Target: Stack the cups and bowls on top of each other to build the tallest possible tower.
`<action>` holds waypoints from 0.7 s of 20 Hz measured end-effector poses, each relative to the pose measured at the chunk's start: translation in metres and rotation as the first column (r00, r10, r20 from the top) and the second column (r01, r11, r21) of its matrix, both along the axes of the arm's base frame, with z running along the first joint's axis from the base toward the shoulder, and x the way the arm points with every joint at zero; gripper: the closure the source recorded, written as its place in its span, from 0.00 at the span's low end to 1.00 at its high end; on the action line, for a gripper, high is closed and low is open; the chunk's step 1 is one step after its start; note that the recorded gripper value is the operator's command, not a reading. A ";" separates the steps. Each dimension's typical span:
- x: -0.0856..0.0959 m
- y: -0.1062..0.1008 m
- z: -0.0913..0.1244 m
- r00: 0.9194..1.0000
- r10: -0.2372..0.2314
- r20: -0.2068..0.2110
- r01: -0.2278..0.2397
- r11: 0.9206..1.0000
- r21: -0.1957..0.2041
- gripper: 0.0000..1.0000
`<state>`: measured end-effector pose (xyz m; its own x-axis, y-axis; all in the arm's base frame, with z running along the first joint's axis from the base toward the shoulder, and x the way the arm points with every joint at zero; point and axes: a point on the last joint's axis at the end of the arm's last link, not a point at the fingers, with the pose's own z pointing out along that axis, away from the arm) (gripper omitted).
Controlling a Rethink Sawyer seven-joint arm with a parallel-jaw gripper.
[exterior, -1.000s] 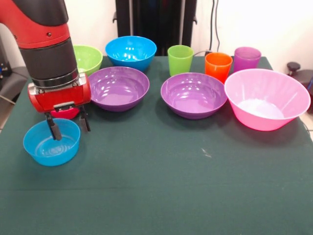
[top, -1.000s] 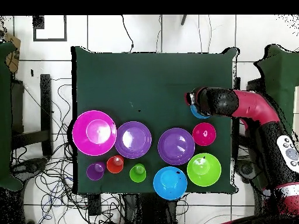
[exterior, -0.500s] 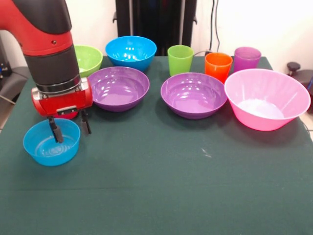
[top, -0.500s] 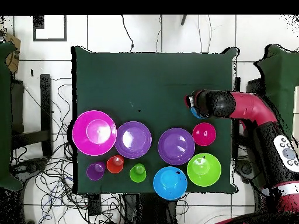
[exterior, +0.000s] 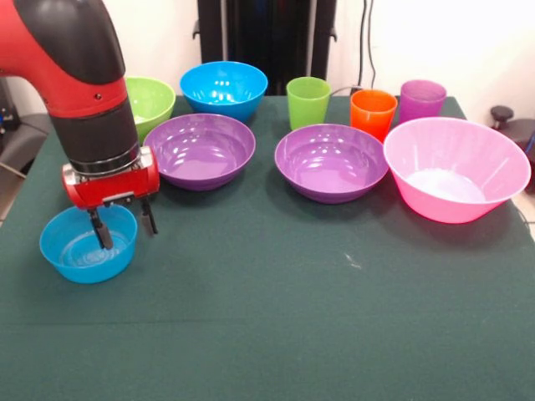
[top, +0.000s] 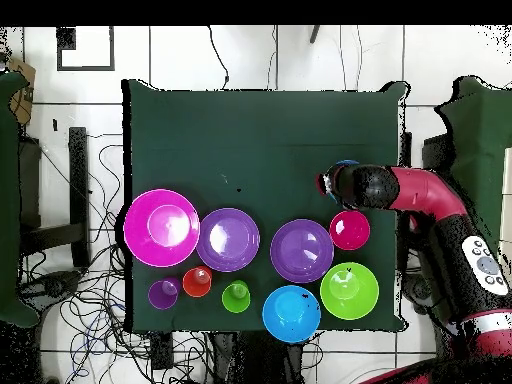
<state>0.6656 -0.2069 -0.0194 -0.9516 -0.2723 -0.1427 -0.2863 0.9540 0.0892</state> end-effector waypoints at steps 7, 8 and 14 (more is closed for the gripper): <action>-0.015 -0.002 -0.024 1.000 0.005 -0.023 -0.005 1.000 0.010 0.00; -0.017 -0.001 -0.026 1.000 0.005 -0.025 -0.005 1.000 0.011 0.00; -0.025 -0.001 -0.038 0.999 0.006 -0.038 -0.005 1.000 0.020 0.00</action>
